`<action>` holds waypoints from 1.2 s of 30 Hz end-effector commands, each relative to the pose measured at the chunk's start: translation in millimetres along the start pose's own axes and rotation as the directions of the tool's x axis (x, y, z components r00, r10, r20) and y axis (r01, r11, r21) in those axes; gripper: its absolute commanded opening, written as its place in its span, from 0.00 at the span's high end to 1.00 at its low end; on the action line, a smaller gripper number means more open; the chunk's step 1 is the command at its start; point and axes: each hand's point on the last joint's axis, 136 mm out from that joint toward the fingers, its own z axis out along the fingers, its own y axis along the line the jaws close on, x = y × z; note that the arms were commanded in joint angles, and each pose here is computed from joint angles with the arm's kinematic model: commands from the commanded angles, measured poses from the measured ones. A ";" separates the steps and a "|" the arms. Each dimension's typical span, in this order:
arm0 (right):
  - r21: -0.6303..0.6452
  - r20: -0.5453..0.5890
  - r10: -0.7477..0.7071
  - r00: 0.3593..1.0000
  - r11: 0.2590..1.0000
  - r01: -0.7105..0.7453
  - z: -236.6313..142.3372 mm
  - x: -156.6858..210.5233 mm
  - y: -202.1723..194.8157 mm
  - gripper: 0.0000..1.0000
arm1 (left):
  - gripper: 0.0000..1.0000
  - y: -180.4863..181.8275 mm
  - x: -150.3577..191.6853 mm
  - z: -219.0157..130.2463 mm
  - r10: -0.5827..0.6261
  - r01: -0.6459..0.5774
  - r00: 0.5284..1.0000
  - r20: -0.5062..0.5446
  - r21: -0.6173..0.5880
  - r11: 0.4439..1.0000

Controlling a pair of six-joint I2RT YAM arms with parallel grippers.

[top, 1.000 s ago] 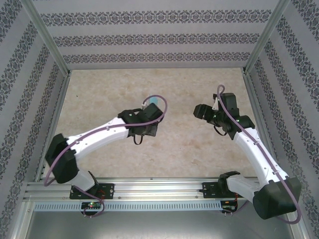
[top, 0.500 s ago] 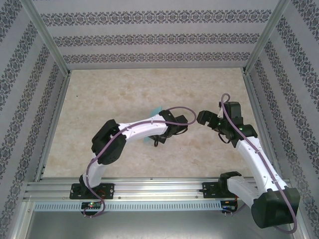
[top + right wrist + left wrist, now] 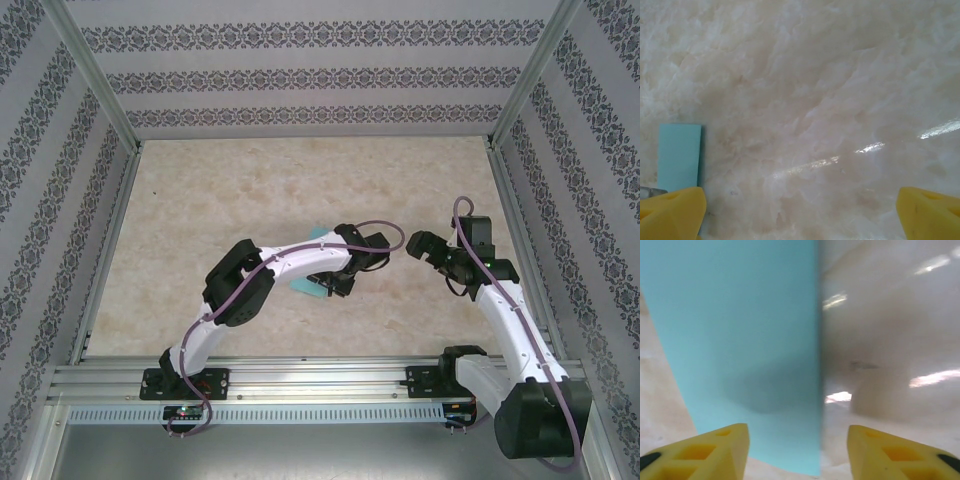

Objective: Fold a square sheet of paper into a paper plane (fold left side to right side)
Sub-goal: Turn over the paper at the center of the table, then third fold the triangle at the center of the table.

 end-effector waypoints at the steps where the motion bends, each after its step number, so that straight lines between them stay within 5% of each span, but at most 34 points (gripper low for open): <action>1: -0.085 0.007 0.018 1.000 0.996 -0.018 1.4 -1.2 12.5 0.02 | 0.41 -23.5 -16.6 -40.1 -0.025 0.003 0.995 0.101 0.212 0.977; 16: -0.335 -0.190 -0.011 0.982 0.941 -0.054 41.1 30.8 79.2 0.02 | 0.25 54.2 -28.4 -86.6 -0.362 0.195 0.903 0.231 0.531 0.825; 23: -0.353 -0.212 -0.072 0.975 0.936 -0.007 52.2 38.1 114.0 0.02 | 0.00 101.4 -17.9 -87.6 -0.502 0.274 0.824 0.262 0.592 0.758; 36: -0.459 -0.282 -0.167 0.945 0.888 0.020 74.2 68.1 186.6 0.10 | 0.00 151.4 6.0 -61.0 -0.658 0.363 0.732 0.173 0.719 0.593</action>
